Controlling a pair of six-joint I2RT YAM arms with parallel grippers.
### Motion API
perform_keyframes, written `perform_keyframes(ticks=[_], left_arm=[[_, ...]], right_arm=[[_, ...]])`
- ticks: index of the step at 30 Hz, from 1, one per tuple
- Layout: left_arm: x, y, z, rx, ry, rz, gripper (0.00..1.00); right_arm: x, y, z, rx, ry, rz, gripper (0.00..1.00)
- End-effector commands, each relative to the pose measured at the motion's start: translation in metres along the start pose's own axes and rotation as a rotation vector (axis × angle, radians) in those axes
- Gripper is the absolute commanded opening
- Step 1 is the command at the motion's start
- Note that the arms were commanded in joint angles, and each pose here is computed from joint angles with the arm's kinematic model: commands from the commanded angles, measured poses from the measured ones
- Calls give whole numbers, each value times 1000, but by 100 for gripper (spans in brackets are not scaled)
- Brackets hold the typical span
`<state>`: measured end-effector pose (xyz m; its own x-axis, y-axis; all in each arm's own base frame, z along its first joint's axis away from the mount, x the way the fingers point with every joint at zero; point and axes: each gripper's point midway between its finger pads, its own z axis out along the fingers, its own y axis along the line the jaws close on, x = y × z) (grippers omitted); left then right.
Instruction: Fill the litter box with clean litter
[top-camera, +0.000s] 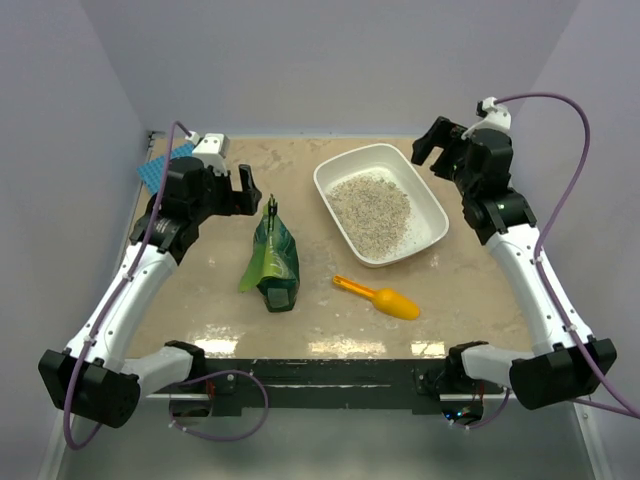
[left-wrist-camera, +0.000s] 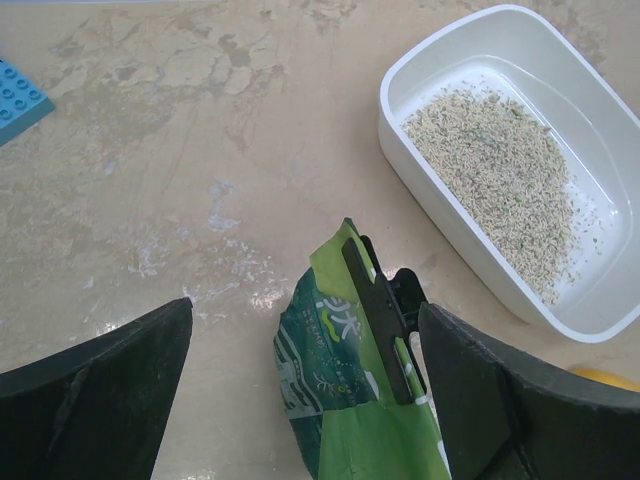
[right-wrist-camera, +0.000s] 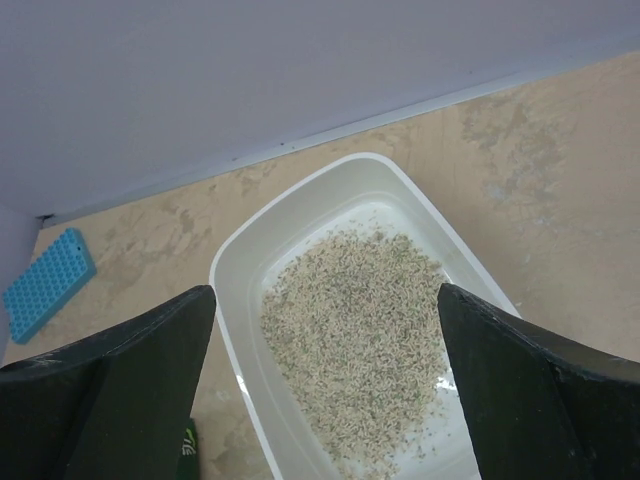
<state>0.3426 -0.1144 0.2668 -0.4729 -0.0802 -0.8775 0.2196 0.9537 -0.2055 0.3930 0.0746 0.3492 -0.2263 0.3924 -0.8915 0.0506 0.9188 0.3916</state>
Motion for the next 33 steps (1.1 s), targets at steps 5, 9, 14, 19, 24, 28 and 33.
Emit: perform_keyframes(ticks=[5, 9, 14, 19, 24, 28, 33], left_arm=[[-18, -4, -15, 7, -56, -19, 100], [-17, -4, -15, 5, -53, -20, 100], [-15, -13, -16, 56, -34, -9, 100], [-6, -38, -29, 202, 39, 73, 100], [-1, -44, -42, 239, 43, 59, 100], [24, -37, -36, 204, 148, 25, 100], [53, -33, -28, 172, 216, -8, 100]], right_arm=[[7, 5, 9, -16, 36, 20, 98], [15, -4, 13, 22, 43, 16, 98], [25, -7, 17, 25, 72, -9, 98], [37, -12, 15, 29, 134, -69, 98], [46, -4, 12, -30, 162, -65, 99], [53, -6, 14, -29, 183, -67, 98], [66, -10, 19, -14, 228, -71, 98]])
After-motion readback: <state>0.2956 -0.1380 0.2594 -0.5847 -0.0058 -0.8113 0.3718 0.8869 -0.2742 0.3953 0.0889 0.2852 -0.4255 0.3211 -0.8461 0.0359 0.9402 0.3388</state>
